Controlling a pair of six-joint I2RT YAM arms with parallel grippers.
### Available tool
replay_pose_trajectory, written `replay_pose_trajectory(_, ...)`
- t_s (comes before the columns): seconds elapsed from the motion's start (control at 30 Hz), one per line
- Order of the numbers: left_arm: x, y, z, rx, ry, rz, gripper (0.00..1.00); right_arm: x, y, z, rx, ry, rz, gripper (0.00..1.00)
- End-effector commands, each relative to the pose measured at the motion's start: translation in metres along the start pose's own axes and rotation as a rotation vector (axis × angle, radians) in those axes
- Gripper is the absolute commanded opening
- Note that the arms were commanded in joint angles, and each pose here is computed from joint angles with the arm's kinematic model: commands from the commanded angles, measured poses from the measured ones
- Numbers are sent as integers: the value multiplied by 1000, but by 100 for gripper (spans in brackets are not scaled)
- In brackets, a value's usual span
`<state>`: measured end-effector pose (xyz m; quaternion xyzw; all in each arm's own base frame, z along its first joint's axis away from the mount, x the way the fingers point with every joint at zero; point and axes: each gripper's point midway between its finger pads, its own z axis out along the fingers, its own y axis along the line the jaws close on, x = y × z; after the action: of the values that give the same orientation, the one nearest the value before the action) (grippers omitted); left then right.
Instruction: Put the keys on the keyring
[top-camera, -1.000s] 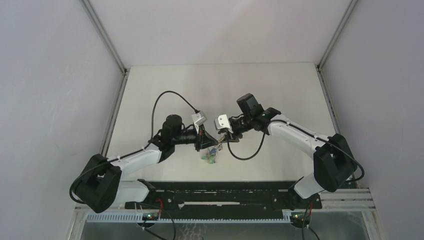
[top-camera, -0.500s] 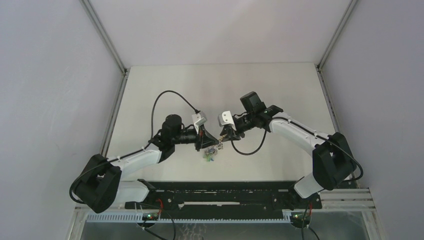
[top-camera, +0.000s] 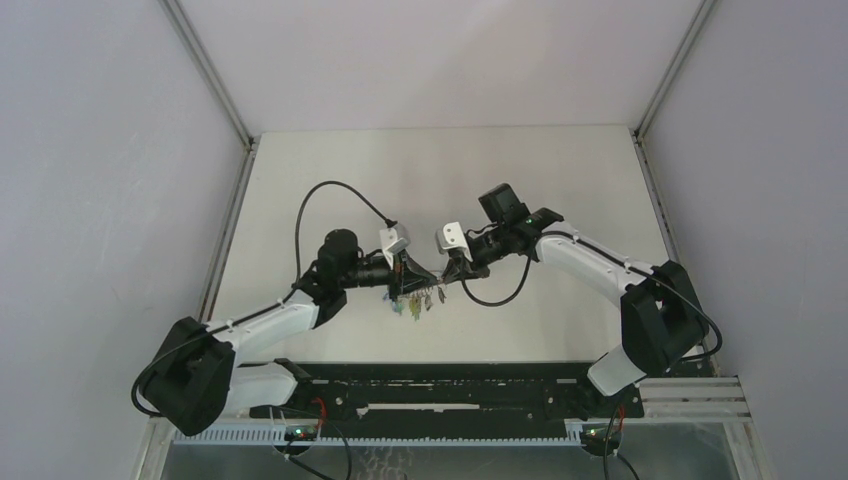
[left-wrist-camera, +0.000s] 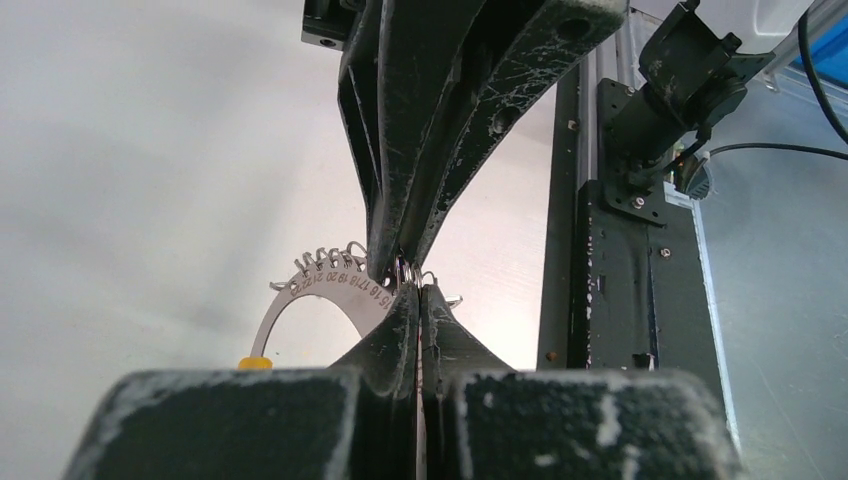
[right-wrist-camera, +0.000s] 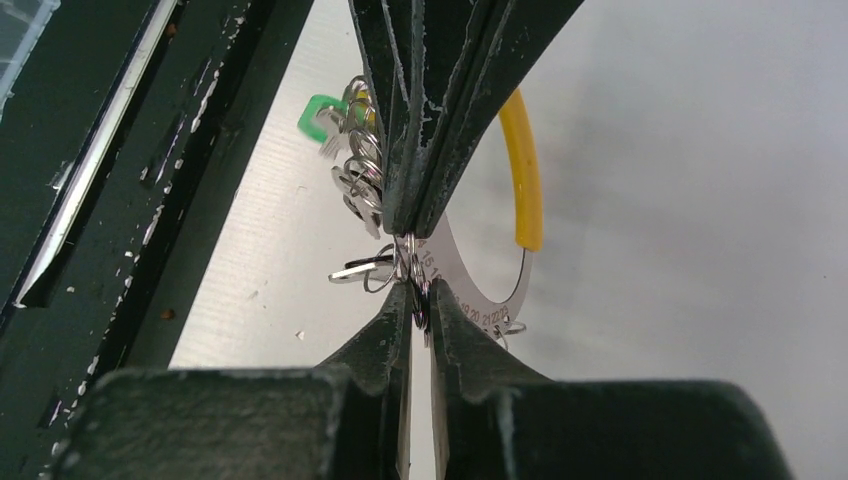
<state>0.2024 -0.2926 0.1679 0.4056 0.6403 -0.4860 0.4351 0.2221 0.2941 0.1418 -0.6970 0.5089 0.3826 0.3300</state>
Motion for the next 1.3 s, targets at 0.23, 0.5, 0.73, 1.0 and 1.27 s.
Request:
replay_pose_trajectory(0.23,-34,-28,-4,119,-136,171,0,-14,-12,-22,23,-100,2,0)
replay_pose_trajectory(0.5,-22,-16,0,75,-118,146,0,-14,-12,-23,34,-91,44,0)
replay_pose_trajectory(0.73,-13,6,3,-36,-100,99,13,1,-31,-27,142,-7,135,0)
replay_pose_trajectory(1.0,4,31,18,-136,-10,30,39,38,-40,-49,488,61,669,18)
replay_pose_trajectory(1.27,4,53,53,-157,24,-63,43,79,6,-71,760,74,1093,41)
